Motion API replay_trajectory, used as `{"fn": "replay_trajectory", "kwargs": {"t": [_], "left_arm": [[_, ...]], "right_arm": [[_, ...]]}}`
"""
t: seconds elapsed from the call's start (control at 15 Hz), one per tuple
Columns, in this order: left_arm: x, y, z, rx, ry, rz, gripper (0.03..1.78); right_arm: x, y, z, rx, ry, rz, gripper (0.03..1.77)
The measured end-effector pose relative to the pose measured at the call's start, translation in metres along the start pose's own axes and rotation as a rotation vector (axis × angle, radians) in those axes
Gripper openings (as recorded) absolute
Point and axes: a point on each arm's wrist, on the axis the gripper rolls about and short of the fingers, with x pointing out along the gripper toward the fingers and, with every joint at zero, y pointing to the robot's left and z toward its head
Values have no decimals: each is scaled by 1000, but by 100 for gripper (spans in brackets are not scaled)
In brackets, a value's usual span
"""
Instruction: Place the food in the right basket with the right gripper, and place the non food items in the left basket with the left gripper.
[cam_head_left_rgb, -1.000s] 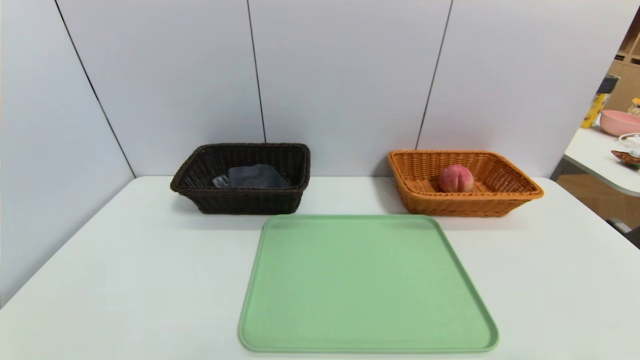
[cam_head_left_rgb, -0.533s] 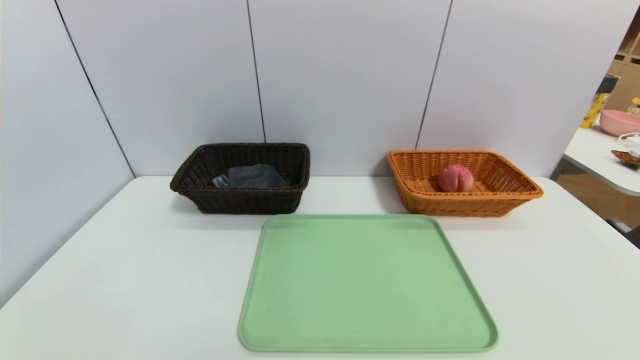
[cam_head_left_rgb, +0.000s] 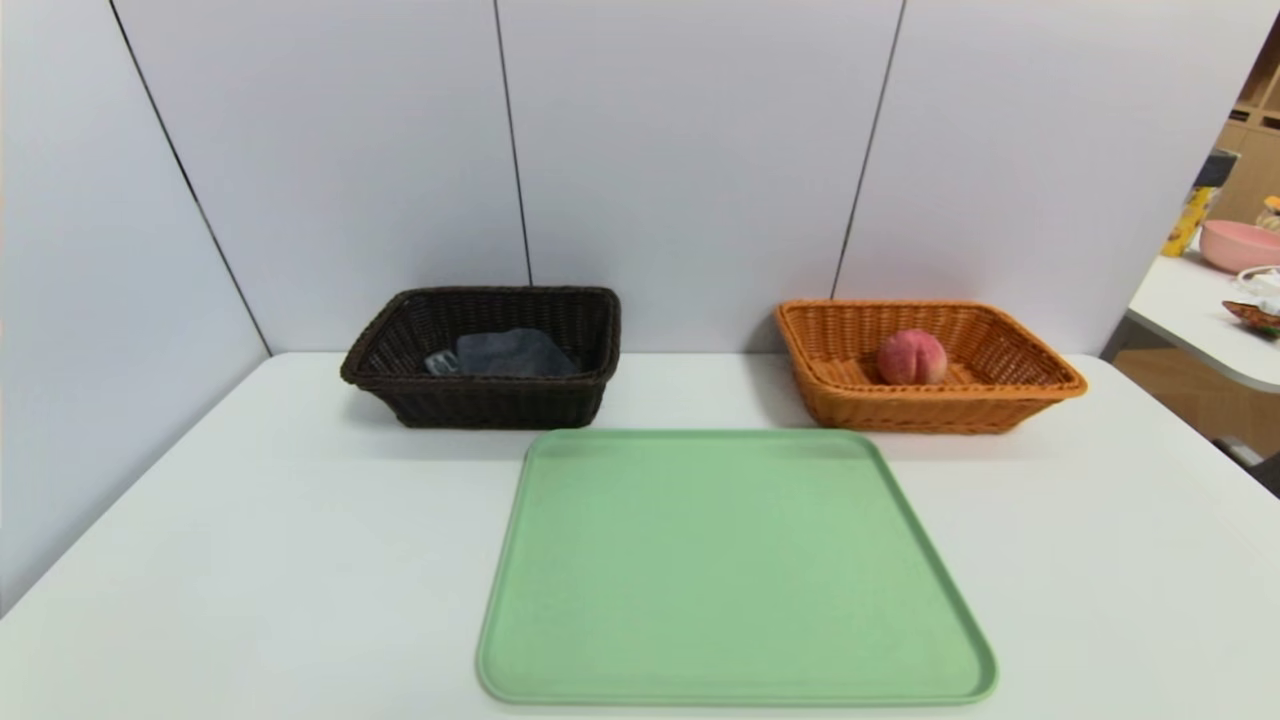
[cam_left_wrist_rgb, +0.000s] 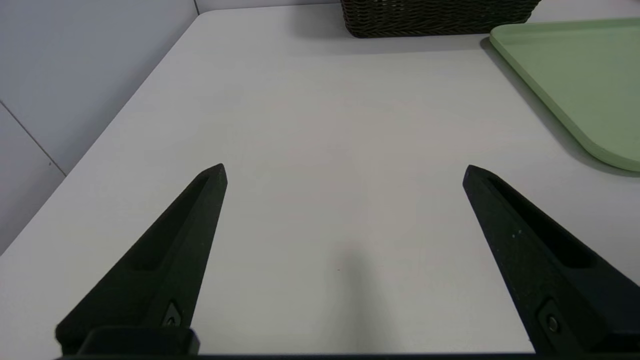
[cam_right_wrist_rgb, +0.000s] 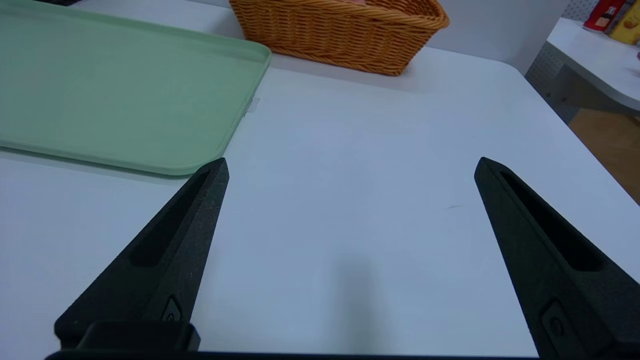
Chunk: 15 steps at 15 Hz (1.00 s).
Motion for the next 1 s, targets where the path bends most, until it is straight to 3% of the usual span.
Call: {"fn": "replay_trajectory", "kwargs": {"t": [0.6,1.0], "left_arm": [[0,0,0,0,0,0,169],[0,0,0,0,0,0,169]], "right_arm": [[0,0,-1,9,4,-3,169],[0,0,-1,59,8,-10,170]]}}
